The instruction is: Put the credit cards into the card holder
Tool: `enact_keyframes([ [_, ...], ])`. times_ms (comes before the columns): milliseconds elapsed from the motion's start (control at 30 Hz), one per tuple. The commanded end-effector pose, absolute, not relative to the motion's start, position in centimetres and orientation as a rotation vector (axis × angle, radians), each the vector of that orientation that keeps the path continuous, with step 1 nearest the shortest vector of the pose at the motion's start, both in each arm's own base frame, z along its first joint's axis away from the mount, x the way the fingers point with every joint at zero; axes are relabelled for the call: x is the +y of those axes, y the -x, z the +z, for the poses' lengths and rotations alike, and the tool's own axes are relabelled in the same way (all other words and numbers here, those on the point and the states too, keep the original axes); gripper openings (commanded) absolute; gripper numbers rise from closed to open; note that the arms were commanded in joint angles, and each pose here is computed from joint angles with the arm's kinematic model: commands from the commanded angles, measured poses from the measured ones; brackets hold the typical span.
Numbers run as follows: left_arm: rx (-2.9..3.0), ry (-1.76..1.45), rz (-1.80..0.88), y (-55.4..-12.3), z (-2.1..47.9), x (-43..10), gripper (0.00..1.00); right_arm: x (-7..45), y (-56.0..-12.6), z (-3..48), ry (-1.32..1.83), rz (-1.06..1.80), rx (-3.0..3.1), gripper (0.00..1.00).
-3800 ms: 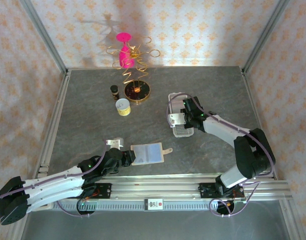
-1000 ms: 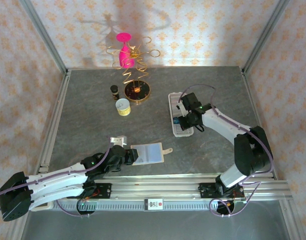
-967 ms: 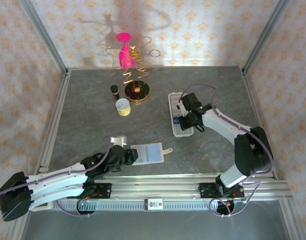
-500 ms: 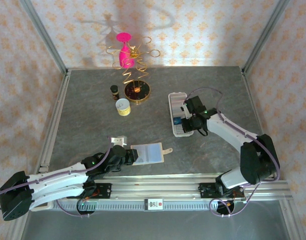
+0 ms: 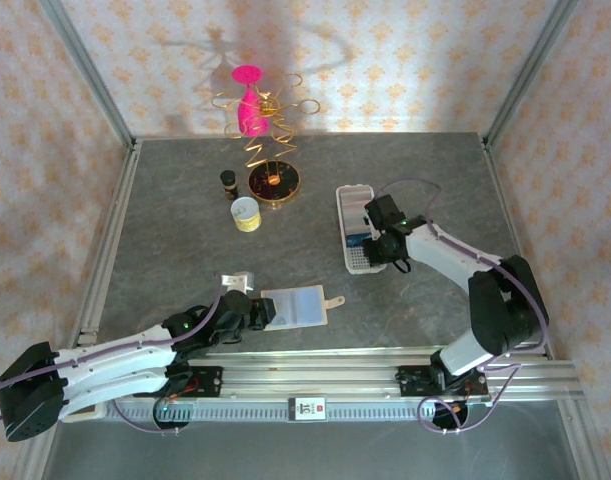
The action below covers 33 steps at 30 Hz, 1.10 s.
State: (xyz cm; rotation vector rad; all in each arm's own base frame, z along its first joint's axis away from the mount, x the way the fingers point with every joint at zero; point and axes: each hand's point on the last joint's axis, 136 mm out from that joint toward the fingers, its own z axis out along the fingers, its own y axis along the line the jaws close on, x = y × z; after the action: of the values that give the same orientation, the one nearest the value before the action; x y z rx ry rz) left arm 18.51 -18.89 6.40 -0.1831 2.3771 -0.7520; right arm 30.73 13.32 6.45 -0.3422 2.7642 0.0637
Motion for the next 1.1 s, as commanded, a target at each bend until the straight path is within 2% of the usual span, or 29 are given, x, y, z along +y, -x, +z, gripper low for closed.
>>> enact_keyframes([
  [0,2.373,0.19,-0.774,-18.5,6.8,-19.2,0.35,12.2,-31.3,6.3,0.299,-0.033,2.768,0.24],
  [200,2.374,0.194,-0.773,-18.5,6.7,-19.2,0.35,11.4,-32.3,7.2,0.281,-0.109,2.722,0.34],
  [367,2.37,0.197,-0.776,-18.5,6.8,-19.2,0.35,11.2,-33.0,7.8,0.299,-0.144,2.683,0.51],
  [533,2.367,0.196,-0.779,-18.6,6.9,-19.3,0.35,11.3,-33.6,7.6,0.338,-0.164,2.67,0.63],
  [800,2.369,0.197,-0.776,-18.6,6.9,-19.3,0.35,12.2,-34.8,5.9,0.38,-0.152,2.7,0.68],
  [933,2.37,0.199,-0.77,-18.5,6.8,-19.1,0.34,12.0,-35.1,5.0,0.386,-0.186,2.724,0.68],
  [1067,2.369,0.197,-0.771,-18.6,6.8,-19.2,0.34,10.7,-35.0,4.7,0.383,-0.284,2.737,0.63],
])
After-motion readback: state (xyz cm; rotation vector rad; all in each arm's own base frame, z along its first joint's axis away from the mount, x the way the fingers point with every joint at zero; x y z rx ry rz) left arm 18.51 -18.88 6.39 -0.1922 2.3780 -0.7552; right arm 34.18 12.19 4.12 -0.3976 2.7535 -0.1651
